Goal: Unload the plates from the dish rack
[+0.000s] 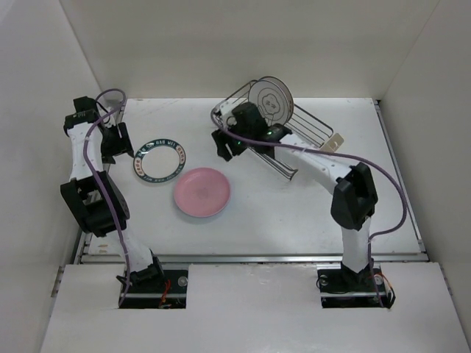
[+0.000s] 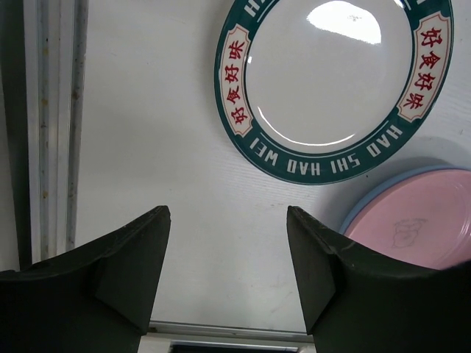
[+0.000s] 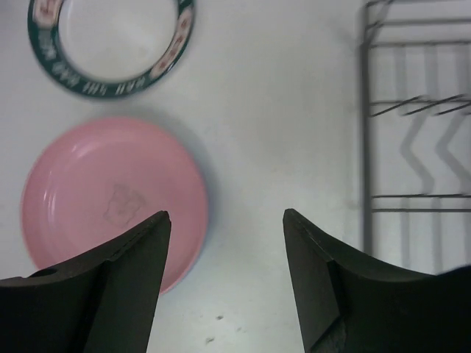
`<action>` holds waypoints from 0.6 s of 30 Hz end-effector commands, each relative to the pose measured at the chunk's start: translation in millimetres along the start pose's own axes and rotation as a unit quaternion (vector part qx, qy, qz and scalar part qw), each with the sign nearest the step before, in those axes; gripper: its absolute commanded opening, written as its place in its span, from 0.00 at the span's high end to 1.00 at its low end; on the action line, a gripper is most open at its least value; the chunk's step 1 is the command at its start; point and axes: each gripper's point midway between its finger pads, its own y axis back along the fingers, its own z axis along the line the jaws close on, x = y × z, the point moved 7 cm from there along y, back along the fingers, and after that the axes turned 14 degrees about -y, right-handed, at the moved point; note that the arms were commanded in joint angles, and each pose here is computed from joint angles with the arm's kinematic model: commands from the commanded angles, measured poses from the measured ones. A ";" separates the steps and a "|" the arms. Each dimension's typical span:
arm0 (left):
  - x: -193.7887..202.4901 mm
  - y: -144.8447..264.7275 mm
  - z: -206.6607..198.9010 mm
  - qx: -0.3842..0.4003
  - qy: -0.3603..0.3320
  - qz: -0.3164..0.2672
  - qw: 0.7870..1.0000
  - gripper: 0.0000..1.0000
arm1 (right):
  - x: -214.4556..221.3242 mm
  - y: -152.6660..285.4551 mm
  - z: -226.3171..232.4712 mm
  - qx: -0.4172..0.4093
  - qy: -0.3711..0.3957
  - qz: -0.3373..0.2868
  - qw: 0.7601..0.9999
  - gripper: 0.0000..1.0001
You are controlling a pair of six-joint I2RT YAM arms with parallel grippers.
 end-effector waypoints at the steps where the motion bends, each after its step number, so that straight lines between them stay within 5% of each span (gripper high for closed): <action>1: 1.8 17.1 -0.1 -0.013 -0.012 -0.016 1.000 0.38 | 10.7 -3.8 9.3 0.021 0.031 0.010 0.999 0.31; 6: -1.5 20.9 -2.2 -0.017 -0.016 -0.020 1.000 0.38 | -41.4 18.0 -10.1 0.093 -0.021 -0.101 0.990 0.35; 10: 0.1 21.8 -4.5 -0.020 -0.025 -0.018 0.999 0.38 | -92.5 46.5 -66.5 0.221 -0.085 -0.208 0.949 0.43; 18: 1.1 25.4 -1.4 -0.037 -0.030 -0.018 0.999 0.38 | -105.9 23.9 -148.2 0.327 -0.145 -0.216 0.908 0.52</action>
